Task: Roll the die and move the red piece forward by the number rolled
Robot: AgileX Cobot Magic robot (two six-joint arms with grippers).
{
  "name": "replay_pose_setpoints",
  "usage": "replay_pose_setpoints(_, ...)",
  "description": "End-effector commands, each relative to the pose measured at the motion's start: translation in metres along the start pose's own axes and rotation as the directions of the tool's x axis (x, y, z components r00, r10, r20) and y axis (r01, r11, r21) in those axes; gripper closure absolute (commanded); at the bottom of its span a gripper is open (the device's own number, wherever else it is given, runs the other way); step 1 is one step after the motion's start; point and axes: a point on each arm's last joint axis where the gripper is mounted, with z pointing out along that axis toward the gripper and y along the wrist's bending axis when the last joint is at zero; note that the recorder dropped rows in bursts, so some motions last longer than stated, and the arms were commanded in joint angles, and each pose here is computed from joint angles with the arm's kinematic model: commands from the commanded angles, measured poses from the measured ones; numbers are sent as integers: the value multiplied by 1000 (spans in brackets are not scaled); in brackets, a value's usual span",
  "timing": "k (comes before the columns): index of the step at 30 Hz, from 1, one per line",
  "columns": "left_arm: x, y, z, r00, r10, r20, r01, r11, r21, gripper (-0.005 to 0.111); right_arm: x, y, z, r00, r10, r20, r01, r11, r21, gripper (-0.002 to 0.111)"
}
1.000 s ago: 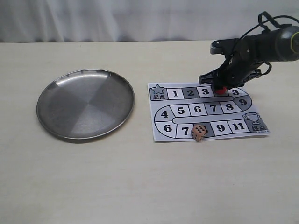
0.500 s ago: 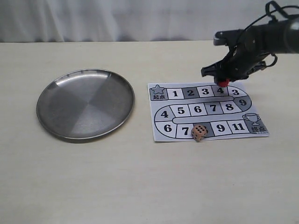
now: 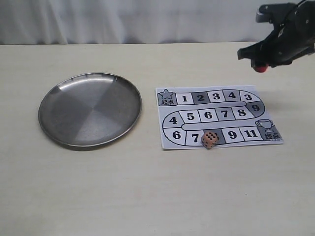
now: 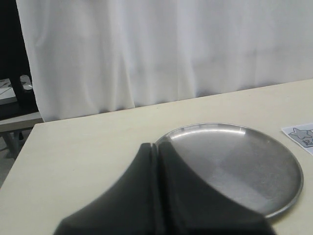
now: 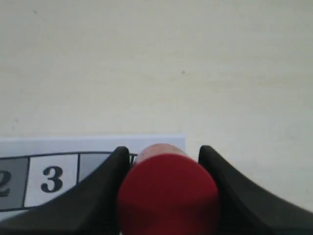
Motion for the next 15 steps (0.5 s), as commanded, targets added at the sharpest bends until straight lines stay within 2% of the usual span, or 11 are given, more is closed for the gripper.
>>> replay_pose_setpoints(1, 0, -1, 0, 1000, -2, 9, 2, 1000, 10, 107, 26, 0, 34, 999, 5, -49, -5, 1000, -9, 104)
replay_pose_setpoints(6, 0, -1, 0, 1000, -2, 9, 2, 1000, 10, 107, 48, 3, 66, 992, -1, -125, 0, 1000, -12, 104)
replay_pose_setpoints(15, 0, -1, 0, 1000, -2, 9, 2, 1000, 10, 107, 51, 3, 68, 991, -2, -134, 0, 1000, -12, 104)
